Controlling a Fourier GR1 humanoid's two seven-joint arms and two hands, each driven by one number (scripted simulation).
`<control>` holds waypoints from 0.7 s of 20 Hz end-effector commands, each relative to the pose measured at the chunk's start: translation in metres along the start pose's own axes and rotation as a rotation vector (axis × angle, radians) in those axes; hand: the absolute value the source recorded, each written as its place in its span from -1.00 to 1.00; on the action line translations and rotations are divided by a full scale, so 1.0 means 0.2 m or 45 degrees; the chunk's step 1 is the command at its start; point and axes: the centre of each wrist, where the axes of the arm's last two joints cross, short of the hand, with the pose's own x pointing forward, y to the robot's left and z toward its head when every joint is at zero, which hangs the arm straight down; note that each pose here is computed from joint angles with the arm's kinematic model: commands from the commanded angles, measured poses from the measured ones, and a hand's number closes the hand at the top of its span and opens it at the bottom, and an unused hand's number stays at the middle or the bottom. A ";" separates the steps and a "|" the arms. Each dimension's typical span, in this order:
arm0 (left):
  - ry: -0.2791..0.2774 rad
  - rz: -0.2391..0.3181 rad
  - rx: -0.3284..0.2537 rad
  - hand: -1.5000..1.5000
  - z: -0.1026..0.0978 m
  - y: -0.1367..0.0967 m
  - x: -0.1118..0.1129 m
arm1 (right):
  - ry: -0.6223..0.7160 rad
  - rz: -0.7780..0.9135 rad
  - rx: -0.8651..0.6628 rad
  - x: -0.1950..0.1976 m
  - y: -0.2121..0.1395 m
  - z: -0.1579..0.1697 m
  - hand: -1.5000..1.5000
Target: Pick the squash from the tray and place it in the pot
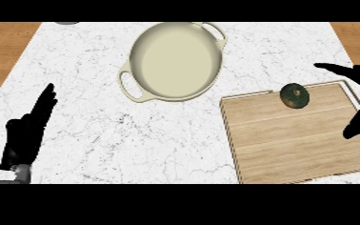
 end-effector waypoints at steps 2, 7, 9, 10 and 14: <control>0.020 0.001 0.014 0.00 0.01 0.00 -0.02 | 0.036 0.047 0.088 0.08 0.02 -0.11 -1.00; 0.007 0.015 0.008 0.00 0.02 0.03 0.10 | 0.117 0.120 0.089 0.09 0.05 -0.16 -1.00; 0.029 -0.016 0.029 0.00 0.05 0.06 0.03 | 0.098 0.125 0.097 0.08 0.13 -0.12 -1.00; 0.012 -0.006 0.021 0.00 0.03 -0.03 0.04 | 0.103 0.138 0.104 0.16 0.11 -0.16 -1.00; 0.013 0.013 -0.007 0.00 0.02 0.01 0.06 | 0.139 0.147 0.133 0.11 0.13 -0.24 -1.00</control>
